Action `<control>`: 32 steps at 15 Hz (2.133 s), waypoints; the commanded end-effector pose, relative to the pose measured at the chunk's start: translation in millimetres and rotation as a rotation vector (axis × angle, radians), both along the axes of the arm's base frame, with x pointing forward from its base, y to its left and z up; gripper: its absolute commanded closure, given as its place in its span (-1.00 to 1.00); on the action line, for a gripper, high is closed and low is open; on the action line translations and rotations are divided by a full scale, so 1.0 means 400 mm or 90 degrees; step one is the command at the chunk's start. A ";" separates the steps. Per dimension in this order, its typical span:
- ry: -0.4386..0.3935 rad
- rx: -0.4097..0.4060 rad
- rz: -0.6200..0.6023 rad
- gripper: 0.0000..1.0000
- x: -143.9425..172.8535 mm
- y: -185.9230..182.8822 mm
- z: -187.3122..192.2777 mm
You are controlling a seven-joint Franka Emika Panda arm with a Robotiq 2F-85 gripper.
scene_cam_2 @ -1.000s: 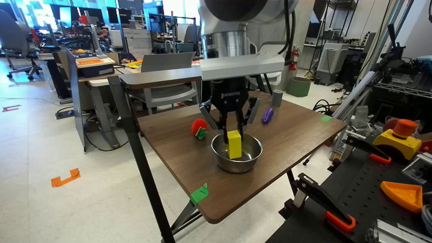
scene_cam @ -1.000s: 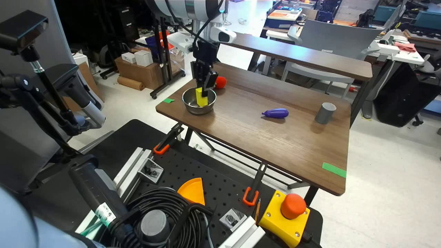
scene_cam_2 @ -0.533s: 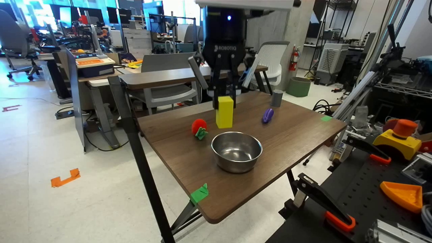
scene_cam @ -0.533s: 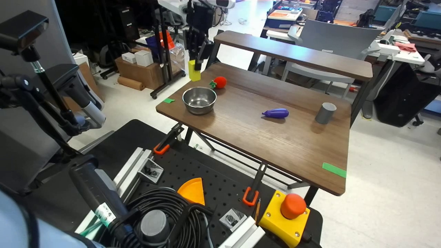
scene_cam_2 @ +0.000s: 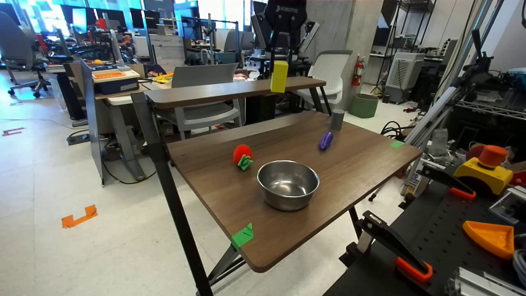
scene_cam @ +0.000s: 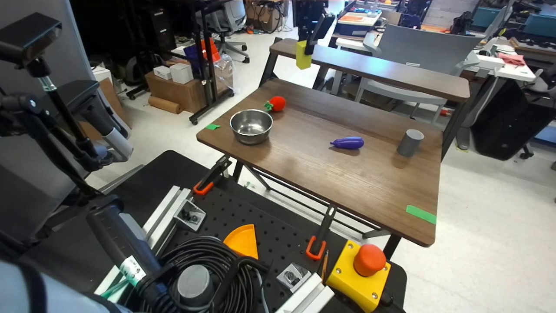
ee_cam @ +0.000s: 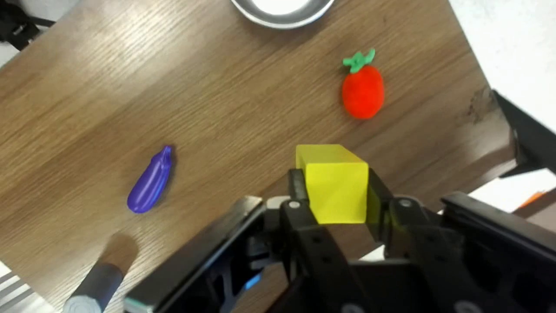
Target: Place the yellow block on the table
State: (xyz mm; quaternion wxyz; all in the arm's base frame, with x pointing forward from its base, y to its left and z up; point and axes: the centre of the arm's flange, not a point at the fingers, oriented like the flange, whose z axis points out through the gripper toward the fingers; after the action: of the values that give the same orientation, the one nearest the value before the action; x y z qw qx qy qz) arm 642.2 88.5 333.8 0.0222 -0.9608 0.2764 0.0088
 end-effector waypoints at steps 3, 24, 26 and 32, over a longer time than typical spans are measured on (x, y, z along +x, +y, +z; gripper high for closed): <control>0.024 -0.003 -0.069 0.83 0.215 -0.161 -0.100; 0.154 0.025 -0.014 -0.74 0.276 -0.069 -0.376; 0.147 0.044 0.033 -1.00 0.211 -0.015 -0.319; 0.143 0.040 0.058 -1.00 0.215 0.065 -0.262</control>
State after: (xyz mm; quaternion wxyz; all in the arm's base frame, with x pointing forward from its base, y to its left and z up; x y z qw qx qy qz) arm 727.9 114.6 229.2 0.0203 -0.9641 0.2327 0.1261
